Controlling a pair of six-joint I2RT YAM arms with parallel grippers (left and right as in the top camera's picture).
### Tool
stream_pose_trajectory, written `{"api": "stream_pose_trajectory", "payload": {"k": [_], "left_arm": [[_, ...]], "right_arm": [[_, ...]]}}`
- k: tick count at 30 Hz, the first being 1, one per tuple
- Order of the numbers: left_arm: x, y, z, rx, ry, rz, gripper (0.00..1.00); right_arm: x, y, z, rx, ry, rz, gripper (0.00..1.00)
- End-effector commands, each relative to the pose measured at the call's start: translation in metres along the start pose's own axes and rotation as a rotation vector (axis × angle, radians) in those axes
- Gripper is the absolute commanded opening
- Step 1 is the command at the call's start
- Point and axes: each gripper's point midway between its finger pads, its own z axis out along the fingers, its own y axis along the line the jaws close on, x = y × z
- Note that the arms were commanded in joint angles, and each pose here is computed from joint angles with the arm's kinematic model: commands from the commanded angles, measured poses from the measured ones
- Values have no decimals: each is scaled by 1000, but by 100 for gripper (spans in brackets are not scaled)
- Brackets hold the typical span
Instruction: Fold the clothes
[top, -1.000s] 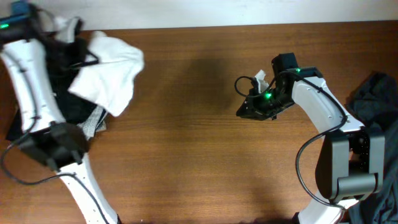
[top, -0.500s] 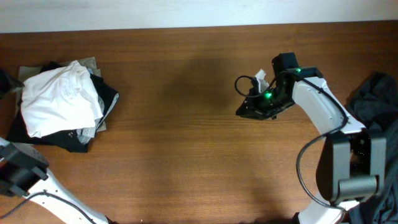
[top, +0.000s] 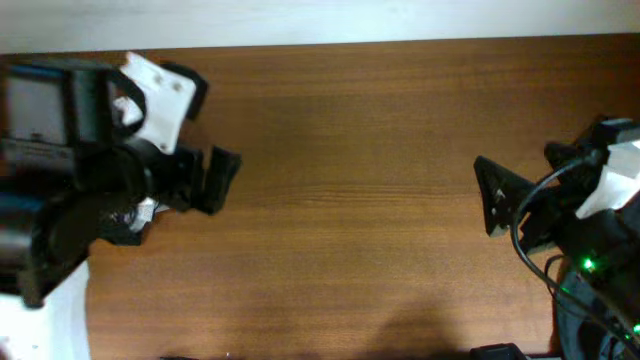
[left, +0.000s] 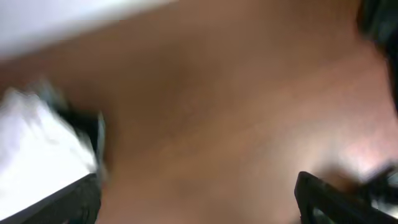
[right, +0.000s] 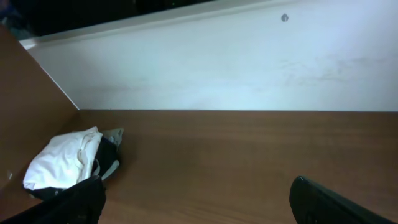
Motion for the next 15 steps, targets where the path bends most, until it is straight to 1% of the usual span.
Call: {"api": "stream_pose_trajectory", "payload": {"k": [1,3,5,7,10,13,14,15], "left_arm": [[45,6,34,-16,181,-51,99],[58,9,57,-3,254,-66,99],[52,14,84,3,241,-64,99],[62,15,99,11,296,-75,99],[65,16,105,14,318,-79,99],[65,16,106,14,319,-79,99],[65,16,106,14,319,-80,99],[65,16,106,14,320,-79,99]], "right_arm": [[2,-4,-5,29,-2,2,99],[3,-5,-3,30,5,4,99],[4,-6,-2,31,9,4,99],[5,-6,-1,32,12,5,99],[6,-5,-6,31,3,3,98],[30,-8,-13,35,19,8,99],[50,-19,-12,80,27,-15,99],[54,-39,-13,177,-18,-22,99]]}}
